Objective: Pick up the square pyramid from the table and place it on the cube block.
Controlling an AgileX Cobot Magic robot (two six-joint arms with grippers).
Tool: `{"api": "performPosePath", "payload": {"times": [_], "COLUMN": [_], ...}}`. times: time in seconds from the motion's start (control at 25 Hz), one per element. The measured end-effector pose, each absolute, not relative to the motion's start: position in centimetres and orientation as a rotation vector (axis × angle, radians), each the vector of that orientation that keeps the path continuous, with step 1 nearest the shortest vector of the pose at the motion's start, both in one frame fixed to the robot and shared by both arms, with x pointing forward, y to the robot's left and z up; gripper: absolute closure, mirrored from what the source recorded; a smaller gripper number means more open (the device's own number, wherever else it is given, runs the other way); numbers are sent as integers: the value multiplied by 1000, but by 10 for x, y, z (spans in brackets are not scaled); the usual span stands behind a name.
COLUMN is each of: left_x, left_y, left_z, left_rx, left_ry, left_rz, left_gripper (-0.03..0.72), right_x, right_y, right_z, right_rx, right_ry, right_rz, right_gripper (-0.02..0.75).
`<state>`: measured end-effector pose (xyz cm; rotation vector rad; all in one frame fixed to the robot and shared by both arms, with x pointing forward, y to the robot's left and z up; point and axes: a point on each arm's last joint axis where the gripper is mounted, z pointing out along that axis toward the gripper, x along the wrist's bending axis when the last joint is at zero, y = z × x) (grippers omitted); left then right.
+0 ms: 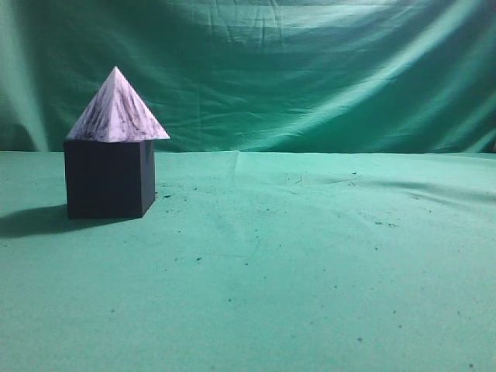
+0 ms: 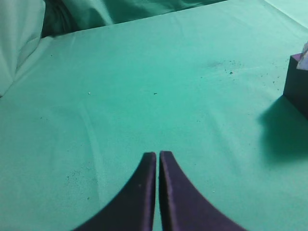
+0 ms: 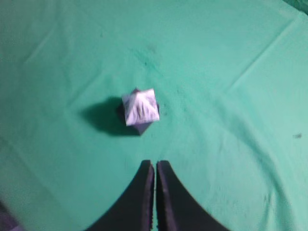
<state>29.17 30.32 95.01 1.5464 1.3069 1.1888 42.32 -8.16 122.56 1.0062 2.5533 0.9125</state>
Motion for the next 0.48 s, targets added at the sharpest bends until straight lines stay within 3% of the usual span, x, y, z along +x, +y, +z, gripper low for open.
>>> {"api": "performPosePath", "payload": {"times": [0.48], "left_x": [292], "left_y": [303], "left_z": [950], "left_rx": [1546], "left_ry": [1307], "left_rz": [1189], "left_gripper": [688], "right_x": [319], "right_y": [-203], "right_z": [1195], "right_rx": [947], "right_ry": [2418], "right_rz": [1187], "right_gripper": [738]}}
